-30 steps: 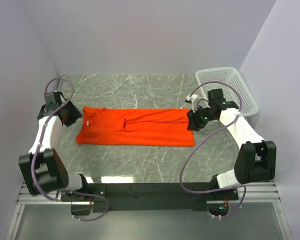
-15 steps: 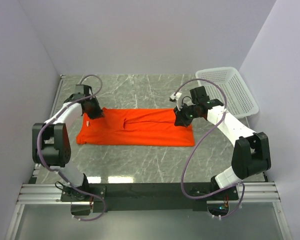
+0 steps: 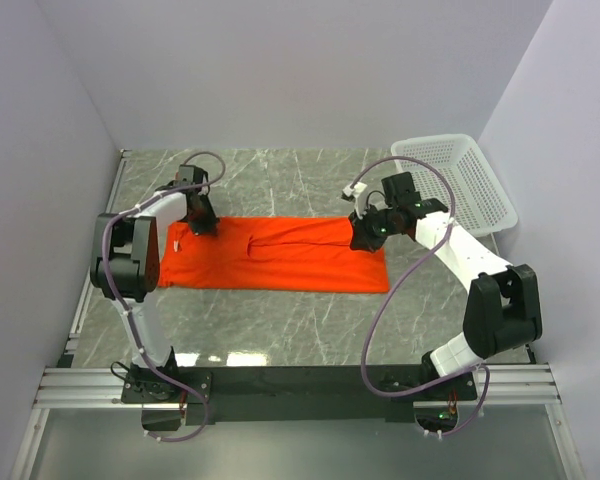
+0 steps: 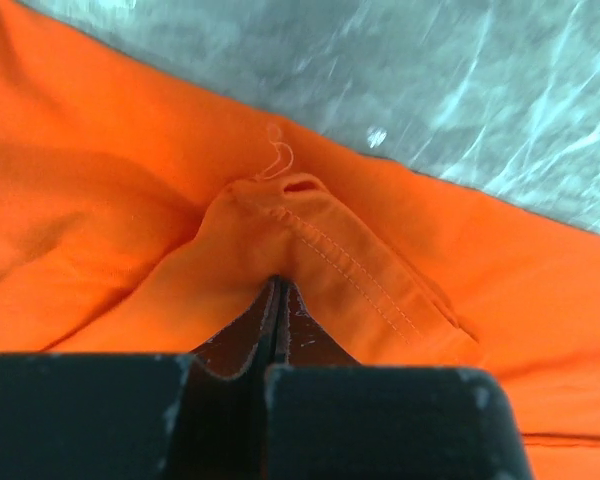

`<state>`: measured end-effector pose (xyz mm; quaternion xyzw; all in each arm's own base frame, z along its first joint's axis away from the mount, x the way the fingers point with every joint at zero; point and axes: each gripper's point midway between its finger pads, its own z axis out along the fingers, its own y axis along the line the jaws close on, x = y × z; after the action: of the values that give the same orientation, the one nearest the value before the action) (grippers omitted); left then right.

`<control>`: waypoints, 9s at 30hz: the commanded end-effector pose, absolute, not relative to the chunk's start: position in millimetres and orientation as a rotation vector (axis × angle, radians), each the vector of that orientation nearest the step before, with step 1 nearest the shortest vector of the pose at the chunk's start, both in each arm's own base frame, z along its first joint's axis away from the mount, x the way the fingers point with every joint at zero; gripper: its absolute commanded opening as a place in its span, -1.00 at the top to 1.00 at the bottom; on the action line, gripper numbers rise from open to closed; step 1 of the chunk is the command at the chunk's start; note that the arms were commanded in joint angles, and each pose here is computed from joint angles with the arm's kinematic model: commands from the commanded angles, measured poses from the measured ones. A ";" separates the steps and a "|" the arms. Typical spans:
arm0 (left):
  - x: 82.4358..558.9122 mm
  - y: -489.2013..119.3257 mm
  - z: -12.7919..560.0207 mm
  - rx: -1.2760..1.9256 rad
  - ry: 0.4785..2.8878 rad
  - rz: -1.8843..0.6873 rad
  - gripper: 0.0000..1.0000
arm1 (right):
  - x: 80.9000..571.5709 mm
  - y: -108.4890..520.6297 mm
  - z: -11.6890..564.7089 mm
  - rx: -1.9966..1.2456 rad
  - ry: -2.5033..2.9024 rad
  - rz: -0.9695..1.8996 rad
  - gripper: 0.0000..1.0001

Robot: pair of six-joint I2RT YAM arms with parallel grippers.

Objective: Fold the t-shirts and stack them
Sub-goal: Fold the tshirt

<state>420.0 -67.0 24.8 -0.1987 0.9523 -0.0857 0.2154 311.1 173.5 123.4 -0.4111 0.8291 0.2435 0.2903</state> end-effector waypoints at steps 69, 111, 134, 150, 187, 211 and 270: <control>269.4 -4.6 265.4 -0.379 1.743 -0.164 -0.76 | 301.9 248.3 5.3 -1.838 2.107 0.060 0.92; 269.0 -61.1 238.8 -0.369 1.917 -0.515 -0.69 | 232.1 302.3 154.6 -1.942 1.670 0.571 0.44; 91.8 -193.9 136.7 0.189 2.607 -0.754 -0.62 | 167.7 202.0 126.5 -2.006 1.353 0.826 -0.24; 29.3 -212.6 53.5 1.027 2.620 0.170 -0.44 | 168.4 191.7 127.1 -1.952 1.430 0.854 -0.22; 41.1 -200.2 -4.3 0.811 2.762 0.170 0.61 | 148.3 187.6 104.3 -2.029 1.458 0.899 -0.15; 35.0 -216.8 14.6 0.647 2.783 -0.155 0.99 | 115.5 239.4 49.1 -2.342 1.223 0.671 -0.16; 25.1 -242.3 33.0 0.425 2.750 -0.627 0.99 | 105.5 255.1 13.7 -2.461 1.080 0.416 0.00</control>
<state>40.0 -224.1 23.9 0.1539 0.9585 -0.1635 0.1756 97.2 249.8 16.6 -0.8848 0.3806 0.1751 0.2041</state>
